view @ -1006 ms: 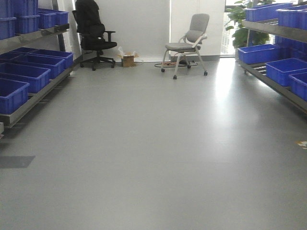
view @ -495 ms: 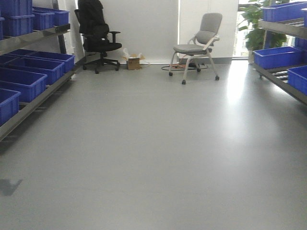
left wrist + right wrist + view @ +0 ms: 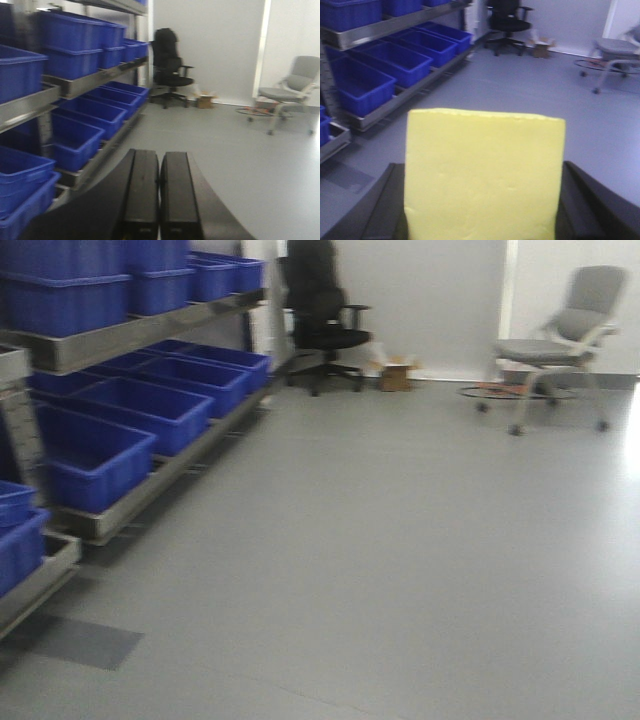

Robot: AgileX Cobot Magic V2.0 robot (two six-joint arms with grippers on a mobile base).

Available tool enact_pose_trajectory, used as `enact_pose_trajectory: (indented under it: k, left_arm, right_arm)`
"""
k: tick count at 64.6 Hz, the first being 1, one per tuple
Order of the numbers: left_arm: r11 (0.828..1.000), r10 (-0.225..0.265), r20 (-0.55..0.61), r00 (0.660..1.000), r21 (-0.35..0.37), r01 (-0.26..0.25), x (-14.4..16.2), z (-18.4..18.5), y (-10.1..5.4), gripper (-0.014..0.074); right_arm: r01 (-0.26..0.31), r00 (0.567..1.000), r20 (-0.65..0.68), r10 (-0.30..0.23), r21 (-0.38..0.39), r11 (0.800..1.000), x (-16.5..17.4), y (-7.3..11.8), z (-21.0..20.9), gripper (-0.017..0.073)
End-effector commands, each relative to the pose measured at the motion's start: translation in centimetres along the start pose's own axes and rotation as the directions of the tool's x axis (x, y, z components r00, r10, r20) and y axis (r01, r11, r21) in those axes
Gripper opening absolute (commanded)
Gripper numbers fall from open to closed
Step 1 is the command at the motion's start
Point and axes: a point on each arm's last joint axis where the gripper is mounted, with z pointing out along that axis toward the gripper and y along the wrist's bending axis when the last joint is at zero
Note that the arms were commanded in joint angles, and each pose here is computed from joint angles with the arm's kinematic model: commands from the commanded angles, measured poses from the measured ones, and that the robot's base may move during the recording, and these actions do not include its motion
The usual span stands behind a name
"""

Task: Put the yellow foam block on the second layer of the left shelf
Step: 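Turn the base to face the shelf of blue bins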

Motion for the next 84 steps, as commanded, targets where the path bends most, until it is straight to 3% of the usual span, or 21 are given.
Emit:
enact_pose_trajectory:
  k: [1,84]
  left_arm:
    - [1.0,-0.01,0.077,0.997,0.023,0.008,-0.01,-0.12,-0.11,0.0136]
    - [1.0,-0.01,0.077,0.997,0.023,0.008,-0.01,-0.12,-0.11,0.0136]
  right_arm:
    - [0.007,0.993,0.117,-0.008,0.008,1.0,-1.82,-0.07,-0.31,0.0393]
    - [0.007,0.993,0.117,-0.008,0.008,1.0,-1.82,-0.07,-0.31,0.0393]
